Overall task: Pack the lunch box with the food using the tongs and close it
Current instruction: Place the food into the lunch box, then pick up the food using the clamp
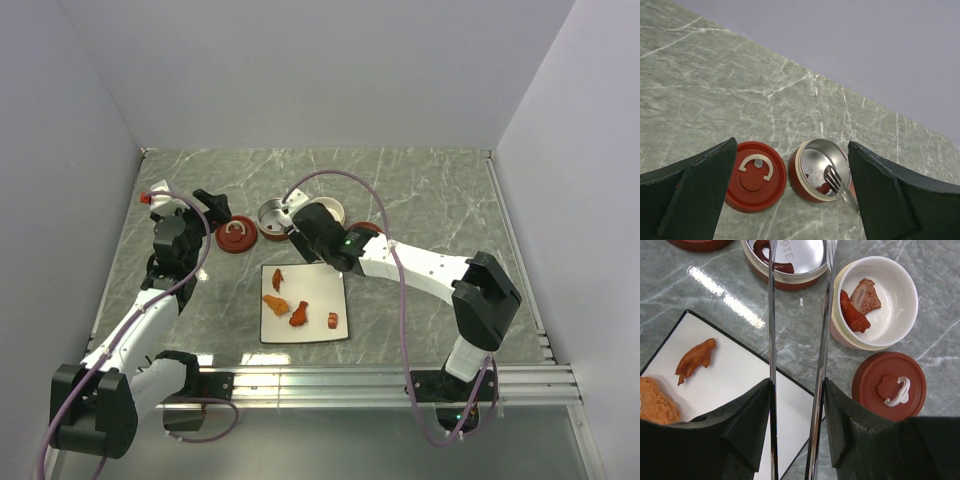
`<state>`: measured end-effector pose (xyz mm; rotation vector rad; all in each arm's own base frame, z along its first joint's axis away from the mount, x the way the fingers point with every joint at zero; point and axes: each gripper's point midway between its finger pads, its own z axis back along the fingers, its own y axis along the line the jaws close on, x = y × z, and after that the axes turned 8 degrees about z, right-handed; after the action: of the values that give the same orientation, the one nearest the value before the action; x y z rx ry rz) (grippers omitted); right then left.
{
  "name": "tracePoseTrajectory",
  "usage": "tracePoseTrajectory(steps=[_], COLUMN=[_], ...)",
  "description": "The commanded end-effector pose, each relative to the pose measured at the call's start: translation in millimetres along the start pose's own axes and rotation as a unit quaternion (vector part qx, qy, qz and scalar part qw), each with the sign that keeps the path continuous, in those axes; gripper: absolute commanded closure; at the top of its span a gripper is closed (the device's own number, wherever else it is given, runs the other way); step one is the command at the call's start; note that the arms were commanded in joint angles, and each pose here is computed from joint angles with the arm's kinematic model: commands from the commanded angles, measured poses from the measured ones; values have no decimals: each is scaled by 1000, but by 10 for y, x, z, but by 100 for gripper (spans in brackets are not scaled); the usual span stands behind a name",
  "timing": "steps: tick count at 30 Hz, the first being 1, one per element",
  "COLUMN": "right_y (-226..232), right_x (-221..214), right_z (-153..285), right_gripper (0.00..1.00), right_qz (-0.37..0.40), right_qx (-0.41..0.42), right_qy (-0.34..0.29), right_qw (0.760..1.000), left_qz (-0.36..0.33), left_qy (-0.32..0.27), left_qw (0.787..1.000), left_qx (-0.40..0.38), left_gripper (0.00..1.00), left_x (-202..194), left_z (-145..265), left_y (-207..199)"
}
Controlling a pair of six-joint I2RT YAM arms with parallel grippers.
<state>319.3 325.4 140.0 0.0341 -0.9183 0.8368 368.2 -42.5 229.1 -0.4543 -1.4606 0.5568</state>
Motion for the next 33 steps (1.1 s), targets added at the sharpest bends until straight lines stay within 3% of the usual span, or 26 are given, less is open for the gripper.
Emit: tracePoseTrajectory(steps=[1, 12, 21, 33], right_y=[-182, -162, 367, 993], right_x=[328, 350, 70, -610], right_z=[194, 566, 1089, 1586], right_gripper=[48, 48, 49, 49], right_qz=[-19, -45, -72, -67], right_qx=[-22, 2, 34, 68], right_qy=[-57, -106, -120, -61], right_qw=[998, 993, 990, 994], left_qz=[14, 14, 14, 14], left_qy=[-32, -33, -31, -29], left_qw=[999, 999, 999, 999], left_qx=[-22, -22, -27, -33], left_gripper=[1, 1, 1, 1], left_x=[214, 223, 221, 225], left_z=[-23, -19, -17, 7], left_y=[-158, -157, -179, -204])
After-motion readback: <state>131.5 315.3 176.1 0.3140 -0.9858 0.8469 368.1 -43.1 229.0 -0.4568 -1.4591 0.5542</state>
